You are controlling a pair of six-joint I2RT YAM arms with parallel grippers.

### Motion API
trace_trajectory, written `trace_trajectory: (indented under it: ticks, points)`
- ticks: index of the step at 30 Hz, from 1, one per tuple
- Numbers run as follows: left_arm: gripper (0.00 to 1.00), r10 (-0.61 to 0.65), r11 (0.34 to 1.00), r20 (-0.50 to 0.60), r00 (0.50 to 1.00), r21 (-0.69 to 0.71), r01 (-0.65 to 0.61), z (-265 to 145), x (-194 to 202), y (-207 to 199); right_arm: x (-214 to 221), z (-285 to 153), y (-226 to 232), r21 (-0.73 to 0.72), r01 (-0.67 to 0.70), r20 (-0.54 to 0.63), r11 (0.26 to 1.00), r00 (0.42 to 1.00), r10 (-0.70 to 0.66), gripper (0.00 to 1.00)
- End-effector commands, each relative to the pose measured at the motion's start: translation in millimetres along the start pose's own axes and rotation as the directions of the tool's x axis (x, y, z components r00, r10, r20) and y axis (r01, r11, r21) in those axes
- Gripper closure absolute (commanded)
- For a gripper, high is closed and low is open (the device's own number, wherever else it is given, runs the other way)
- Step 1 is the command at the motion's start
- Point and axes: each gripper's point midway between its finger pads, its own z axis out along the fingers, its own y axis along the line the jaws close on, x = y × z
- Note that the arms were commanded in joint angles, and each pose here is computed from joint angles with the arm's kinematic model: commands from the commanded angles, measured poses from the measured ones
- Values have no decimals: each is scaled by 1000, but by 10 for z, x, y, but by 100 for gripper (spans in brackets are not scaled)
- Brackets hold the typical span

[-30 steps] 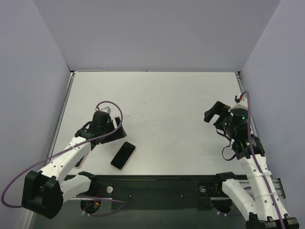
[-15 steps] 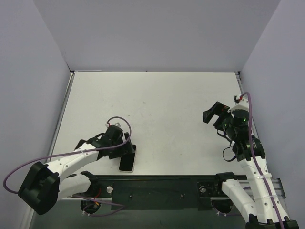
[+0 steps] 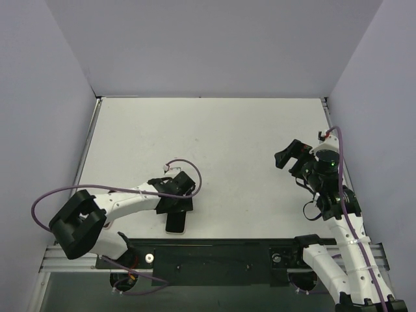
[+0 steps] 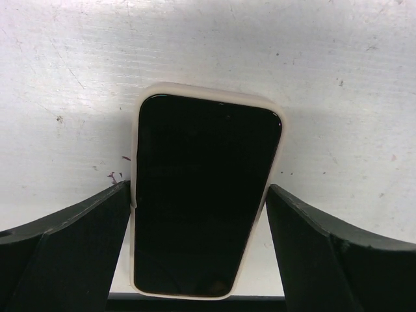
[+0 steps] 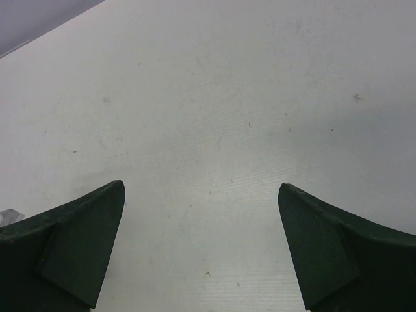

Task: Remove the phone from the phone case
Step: Pick up the phone at the center of the board.

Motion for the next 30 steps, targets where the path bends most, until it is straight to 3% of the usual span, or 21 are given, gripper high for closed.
trace_trajectory:
  ticks: [1,6,9,10,12,18,22,25,30]
  points:
    - [9,30,995,13,999,-97,-29,148,5,29,-30,-14,104,-47,-19,18,999,1000,20,2]
    - [19,84,986,-19,996,-140,-86,261,123,23,52,36,104,-41,-40,-24,998,999,39,4]
    - [46,88,991,-32,996,-94,-91,308,184,-26,152,96,77,-20,-45,-74,999,996,43,5]
    - [59,91,993,-39,995,-66,-94,293,198,-68,179,107,80,-19,-45,-86,999,995,43,7]
    - [74,91,995,-26,995,-37,-92,266,167,-115,286,152,70,-13,-38,-127,999,991,36,7]
    - [99,72,993,72,995,85,-78,-45,-147,-348,854,278,276,-71,-7,-254,997,967,-11,10]
    - [100,-17,974,120,993,228,-10,-317,-362,-549,1369,256,545,-145,78,-319,986,940,-121,17]
    - [100,-170,932,102,980,341,126,-459,-480,-603,1610,242,674,-173,113,-286,978,945,-160,17]
    - [100,-386,817,93,918,496,293,-791,-773,-630,1788,22,1296,-422,133,-192,897,953,-232,18]
